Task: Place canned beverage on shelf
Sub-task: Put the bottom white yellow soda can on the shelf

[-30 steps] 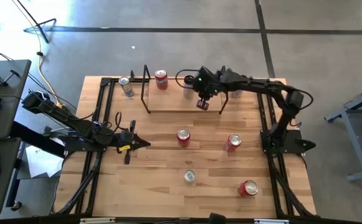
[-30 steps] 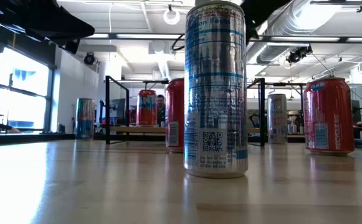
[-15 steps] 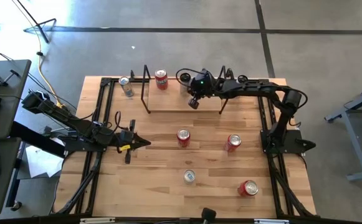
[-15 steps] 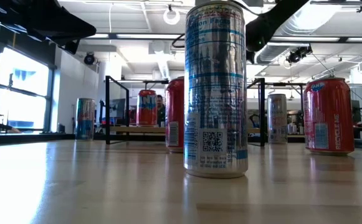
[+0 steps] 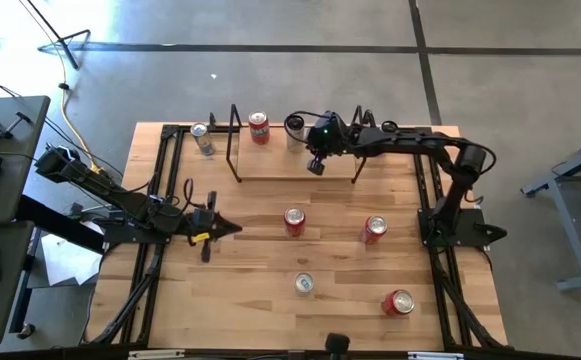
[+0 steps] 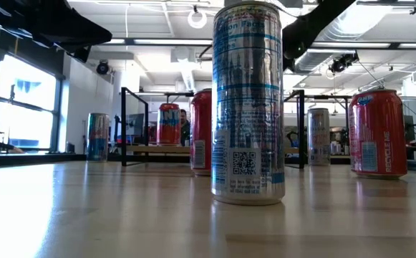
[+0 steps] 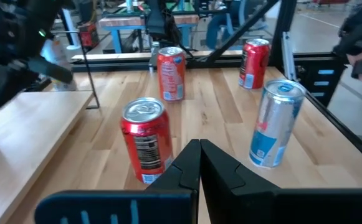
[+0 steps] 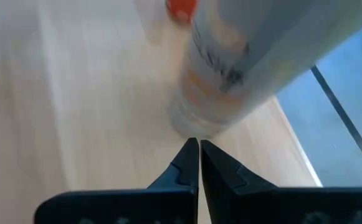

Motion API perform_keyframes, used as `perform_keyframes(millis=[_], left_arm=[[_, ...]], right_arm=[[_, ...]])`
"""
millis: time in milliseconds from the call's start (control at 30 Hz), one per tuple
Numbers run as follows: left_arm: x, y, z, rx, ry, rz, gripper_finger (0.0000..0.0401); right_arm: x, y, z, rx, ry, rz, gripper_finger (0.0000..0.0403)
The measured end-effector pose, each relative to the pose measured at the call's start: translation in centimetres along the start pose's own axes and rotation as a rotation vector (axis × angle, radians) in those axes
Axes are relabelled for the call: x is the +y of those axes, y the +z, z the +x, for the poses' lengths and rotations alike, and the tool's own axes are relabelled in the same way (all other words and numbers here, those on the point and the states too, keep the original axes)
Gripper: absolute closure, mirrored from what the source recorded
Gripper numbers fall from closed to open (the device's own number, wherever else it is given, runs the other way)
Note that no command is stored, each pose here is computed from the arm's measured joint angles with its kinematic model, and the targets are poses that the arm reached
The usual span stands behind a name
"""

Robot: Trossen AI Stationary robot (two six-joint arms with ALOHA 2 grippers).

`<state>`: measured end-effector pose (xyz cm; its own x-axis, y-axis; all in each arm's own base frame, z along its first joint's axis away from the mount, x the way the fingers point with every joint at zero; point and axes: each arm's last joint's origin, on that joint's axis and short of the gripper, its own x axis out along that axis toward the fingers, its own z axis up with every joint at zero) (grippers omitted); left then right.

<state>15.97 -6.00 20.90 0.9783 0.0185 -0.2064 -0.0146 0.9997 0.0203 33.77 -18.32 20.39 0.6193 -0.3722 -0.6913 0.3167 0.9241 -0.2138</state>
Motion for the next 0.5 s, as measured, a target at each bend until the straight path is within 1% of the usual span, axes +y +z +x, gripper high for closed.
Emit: perform_keyframes(millis=[100, 267, 500], left_arm=[[0.1, 0.0, 0.0, -0.005, 0.027, -0.016, 0.0401], [0.1, 0.0, 0.1, -0.004, 0.06, -0.014, 0.0401], [0.1, -0.2, 0.3, 0.009, 0.073, -0.007, 0.0401]], right_arm=[[-0.1, -0.3, 1.2, -0.009, -0.006, 0.002, 0.0403], [0.0, -0.1, 2.5, -0.076, -0.019, 0.009, 0.0403], [-0.2, 0.6, 2.5, -0.155, -0.027, 0.081, 0.0403]])
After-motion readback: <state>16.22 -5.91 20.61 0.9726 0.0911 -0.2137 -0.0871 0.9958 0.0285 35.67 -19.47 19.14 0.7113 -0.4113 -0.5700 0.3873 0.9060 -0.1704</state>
